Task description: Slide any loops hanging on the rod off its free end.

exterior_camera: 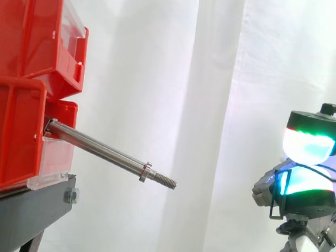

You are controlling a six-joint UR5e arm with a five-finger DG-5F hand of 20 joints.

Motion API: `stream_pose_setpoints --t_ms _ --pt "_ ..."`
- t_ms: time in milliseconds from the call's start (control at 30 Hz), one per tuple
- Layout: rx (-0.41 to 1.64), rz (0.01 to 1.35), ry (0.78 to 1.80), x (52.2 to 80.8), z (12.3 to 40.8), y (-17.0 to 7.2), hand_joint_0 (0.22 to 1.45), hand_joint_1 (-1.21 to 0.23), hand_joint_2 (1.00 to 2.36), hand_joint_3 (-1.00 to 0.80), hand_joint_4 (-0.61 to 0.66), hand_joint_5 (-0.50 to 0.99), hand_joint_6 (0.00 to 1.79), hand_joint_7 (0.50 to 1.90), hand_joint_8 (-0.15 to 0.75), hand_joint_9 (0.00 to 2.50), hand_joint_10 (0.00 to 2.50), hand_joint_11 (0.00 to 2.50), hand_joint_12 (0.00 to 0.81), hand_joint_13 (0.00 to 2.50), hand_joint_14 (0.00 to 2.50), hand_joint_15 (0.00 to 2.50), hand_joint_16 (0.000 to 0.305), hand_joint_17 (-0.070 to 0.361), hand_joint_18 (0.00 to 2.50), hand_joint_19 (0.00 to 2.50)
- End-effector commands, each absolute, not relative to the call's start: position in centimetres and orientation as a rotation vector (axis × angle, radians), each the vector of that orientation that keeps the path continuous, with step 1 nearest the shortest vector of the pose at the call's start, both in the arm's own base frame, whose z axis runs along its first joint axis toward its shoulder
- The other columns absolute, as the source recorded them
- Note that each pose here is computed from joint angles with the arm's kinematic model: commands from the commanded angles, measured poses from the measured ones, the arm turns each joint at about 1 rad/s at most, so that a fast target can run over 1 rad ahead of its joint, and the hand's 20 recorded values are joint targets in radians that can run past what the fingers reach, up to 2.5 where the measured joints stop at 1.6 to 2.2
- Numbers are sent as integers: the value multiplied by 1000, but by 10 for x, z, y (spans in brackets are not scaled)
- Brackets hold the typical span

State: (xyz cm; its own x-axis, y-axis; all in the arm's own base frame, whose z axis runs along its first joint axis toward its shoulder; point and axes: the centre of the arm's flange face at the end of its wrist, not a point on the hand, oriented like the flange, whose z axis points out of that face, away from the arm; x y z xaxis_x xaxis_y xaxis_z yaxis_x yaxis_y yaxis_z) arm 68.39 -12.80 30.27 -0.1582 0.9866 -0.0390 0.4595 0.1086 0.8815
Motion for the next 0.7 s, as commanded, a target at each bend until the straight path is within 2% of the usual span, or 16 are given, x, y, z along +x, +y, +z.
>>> stream_pose_setpoints --t_ms 0,233,667 --pt "1425 986 1710 683 302 -129 579 -630 1012 -364 133 -151 777 1407 279 904 9 266 274 544 0 0 39 88 418 48" --pt "1425 986 1705 684 303 -131 560 -720 1023 -163 35 -166 838 1452 284 895 9 265 276 543 0 0 40 89 411 40" --pt "1391 999 1671 688 298 -135 575 -758 1025 -126 -98 -175 855 1429 266 893 9 269 273 541 0 0 40 90 412 37"
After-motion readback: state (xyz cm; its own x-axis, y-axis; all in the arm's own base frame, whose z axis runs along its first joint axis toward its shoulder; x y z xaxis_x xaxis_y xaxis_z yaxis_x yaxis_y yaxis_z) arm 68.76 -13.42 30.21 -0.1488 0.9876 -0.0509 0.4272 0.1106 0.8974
